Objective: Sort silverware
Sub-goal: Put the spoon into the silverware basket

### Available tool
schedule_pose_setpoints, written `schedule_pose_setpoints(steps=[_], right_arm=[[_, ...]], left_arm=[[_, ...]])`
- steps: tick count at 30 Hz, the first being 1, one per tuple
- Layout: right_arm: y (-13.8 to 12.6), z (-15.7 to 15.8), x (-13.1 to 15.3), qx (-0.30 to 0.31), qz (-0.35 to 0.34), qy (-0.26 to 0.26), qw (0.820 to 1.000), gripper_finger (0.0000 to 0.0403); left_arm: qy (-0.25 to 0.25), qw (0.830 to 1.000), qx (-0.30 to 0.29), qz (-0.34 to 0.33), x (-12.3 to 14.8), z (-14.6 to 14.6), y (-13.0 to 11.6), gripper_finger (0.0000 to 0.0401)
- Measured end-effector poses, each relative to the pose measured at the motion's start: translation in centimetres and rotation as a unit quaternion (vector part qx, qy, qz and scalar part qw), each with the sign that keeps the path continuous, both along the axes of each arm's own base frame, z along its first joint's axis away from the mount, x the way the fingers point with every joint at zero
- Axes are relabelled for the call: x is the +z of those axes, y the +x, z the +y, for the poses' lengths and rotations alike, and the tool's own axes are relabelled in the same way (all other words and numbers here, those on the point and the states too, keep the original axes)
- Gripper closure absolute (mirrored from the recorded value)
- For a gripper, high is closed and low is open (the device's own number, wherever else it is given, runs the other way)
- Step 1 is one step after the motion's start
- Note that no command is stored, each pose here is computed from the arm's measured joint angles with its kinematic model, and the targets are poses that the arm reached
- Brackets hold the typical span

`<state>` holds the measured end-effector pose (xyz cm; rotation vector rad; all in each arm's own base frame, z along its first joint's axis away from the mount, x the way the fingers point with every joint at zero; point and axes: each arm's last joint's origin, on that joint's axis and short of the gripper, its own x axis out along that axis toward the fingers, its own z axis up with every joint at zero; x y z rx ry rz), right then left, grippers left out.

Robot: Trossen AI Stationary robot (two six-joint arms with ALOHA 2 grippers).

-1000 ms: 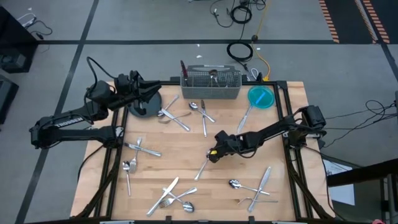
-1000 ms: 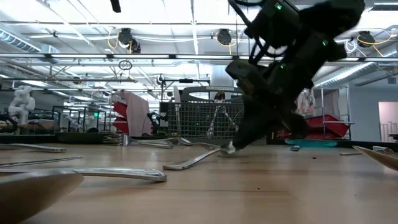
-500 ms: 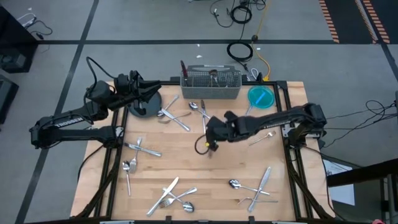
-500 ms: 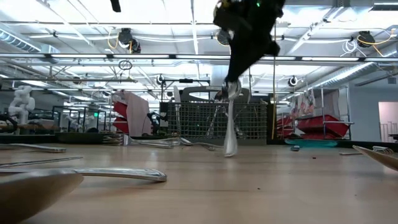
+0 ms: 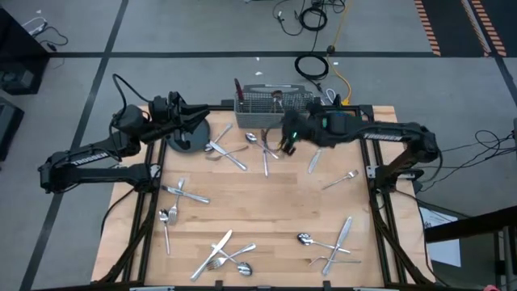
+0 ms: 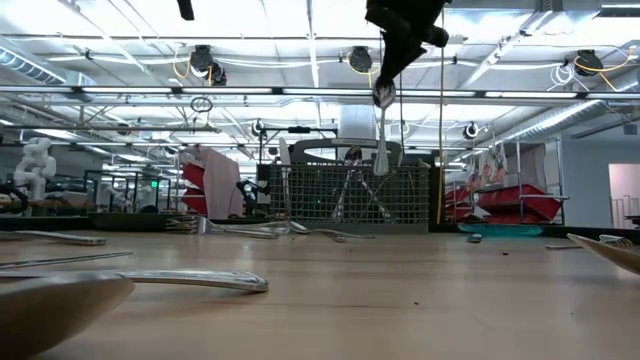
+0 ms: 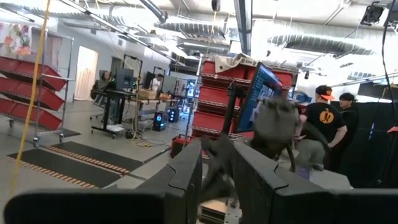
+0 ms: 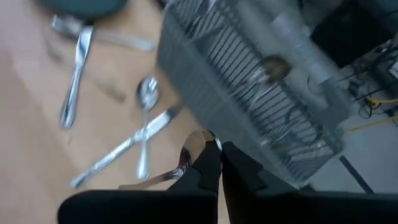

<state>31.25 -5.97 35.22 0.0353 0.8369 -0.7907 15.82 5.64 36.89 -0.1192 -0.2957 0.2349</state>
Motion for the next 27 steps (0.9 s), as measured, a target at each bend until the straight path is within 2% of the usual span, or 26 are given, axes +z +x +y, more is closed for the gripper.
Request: schedule_pose_setpoints(steps=[9,14,18,22,27], right_arm=[[0.0,-6.2,2.7,-0.013,-0.088,-0.095,0.991,0.0402],[0.0,-9.5,3.3,-0.035,-0.128,-0.124,0.983,0.0402],[0.5,-11.9,3.0,-0.039,-0.122,-0.125,0.984,0.0402],[2.2,-13.7,2.4,-0.021,-0.112,-0.114,0.987,0.0402],[4.5,-15.1,0.4,-0.009,-0.057,-0.095,0.994,0.0403]], left_arm=[[0.002,1.0,0.026,0.0,0.0,0.1,0.0,0.0308],[0.002,1.0,0.028,0.001,0.0,0.2,0.0,0.0308],[0.013,0.999,0.032,0.01,-0.1,0.2,0.0,0.0308],[0.018,0.999,0.035,0.017,-0.2,0.2,0.0,0.0308],[0.017,0.999,0.036,0.02,-0.3,0.2,0.0,0.0308]])
